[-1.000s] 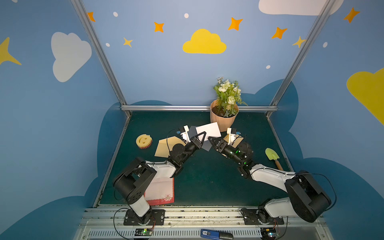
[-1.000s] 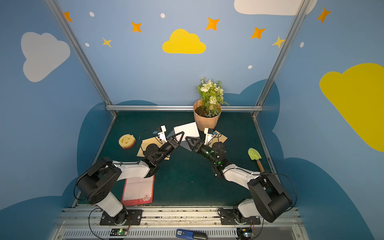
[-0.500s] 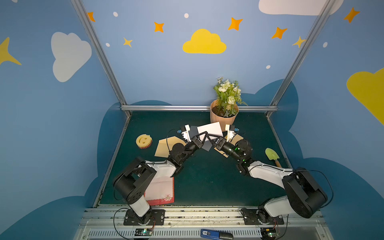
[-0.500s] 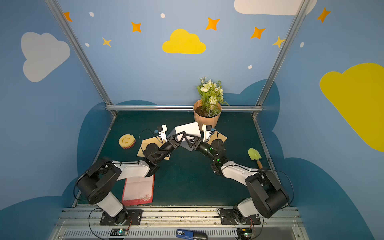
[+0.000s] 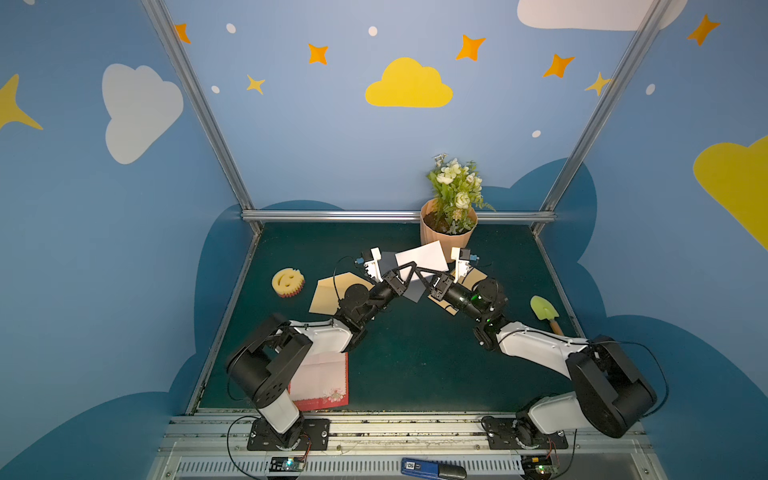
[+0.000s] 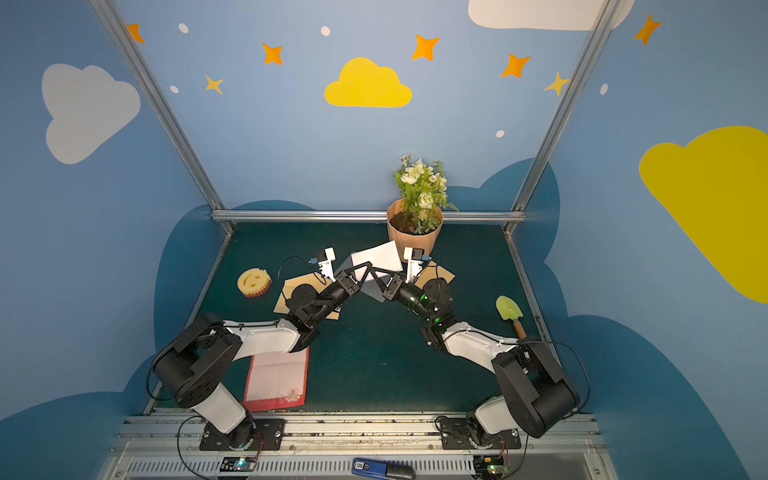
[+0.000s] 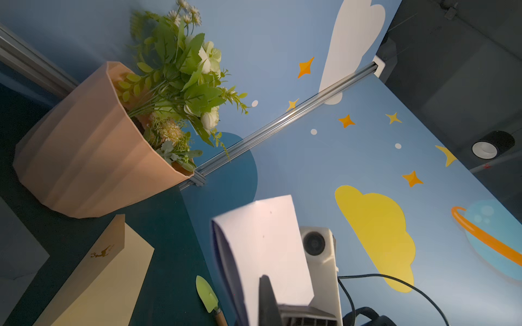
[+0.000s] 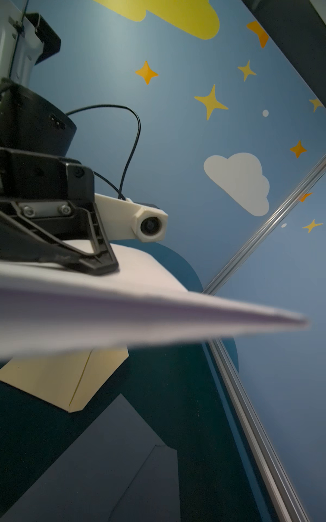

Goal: Fold the letter paper in half and place it into the envelope
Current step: Pick up the letter paper from the center of the board.

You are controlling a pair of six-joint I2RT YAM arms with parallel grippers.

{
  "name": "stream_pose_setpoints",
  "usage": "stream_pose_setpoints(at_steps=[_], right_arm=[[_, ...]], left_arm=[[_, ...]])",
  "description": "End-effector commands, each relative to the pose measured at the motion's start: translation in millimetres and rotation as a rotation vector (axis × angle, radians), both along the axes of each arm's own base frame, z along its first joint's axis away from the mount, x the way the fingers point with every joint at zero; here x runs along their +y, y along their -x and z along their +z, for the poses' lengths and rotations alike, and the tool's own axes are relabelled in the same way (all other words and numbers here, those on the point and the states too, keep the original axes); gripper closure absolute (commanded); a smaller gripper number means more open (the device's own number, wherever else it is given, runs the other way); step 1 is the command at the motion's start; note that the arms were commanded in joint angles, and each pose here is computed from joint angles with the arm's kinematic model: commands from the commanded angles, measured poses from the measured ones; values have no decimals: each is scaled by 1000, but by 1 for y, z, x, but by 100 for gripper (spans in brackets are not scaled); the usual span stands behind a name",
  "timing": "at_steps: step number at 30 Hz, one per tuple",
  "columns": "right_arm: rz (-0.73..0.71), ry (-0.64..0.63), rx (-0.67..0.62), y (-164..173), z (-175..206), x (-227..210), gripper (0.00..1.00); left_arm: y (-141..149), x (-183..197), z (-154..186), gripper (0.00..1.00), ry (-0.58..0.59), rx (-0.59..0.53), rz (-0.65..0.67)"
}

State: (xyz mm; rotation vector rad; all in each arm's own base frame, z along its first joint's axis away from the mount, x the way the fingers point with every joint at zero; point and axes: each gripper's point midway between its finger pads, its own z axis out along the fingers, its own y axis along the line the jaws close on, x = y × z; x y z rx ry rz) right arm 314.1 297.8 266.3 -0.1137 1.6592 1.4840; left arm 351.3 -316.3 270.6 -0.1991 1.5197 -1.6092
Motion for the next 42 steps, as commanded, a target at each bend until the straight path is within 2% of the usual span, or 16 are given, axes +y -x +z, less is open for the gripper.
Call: stream_pose_setpoints(at_steps=[1,2,5,8,9,12,15,18,20,25,31,38,40,42], right_arm=[[-15,34,1,-2,8,-1,100],[-20,48,12,-3,4,-3,100],[-30,88,17,-7,13,-9,100],[-30,182,62,-5,3,-26,100],[-28,220,82,-4,-2,-34,100],[-11,326,127,4,-10,-60,100],[88,429,129,23,-13,-73,100],[225,523,175,45,-18,-76,100],[329,506,184,60,-14,-70,100],[524,414,172,82,-4,-53,100],[614,428,142,93,-5,-35,100],[666,429,124,97,-6,-18,100],[672,426,128,96,-7,-16,100],[673,424,136,94,-9,-14,100]], left_arm=[[7,-11,8,79,-17,-25,-61],[7,-13,7,75,-29,-25,-69],[9,-11,1,57,-80,-16,-71],[7,1,-12,25,-163,22,-66],[7,7,-17,19,-207,35,-81],[7,29,-24,15,-322,17,-77],[10,52,-19,11,-415,-59,-75],[22,54,-13,13,-546,-133,-186],[30,50,-13,13,-599,-154,-269],[47,40,-7,16,-563,-188,-438],[63,26,-6,19,-525,-201,-585],[68,12,-15,25,-527,-164,-665],[70,10,-13,28,-524,-171,-674],[71,9,-12,35,-525,-174,-678]])
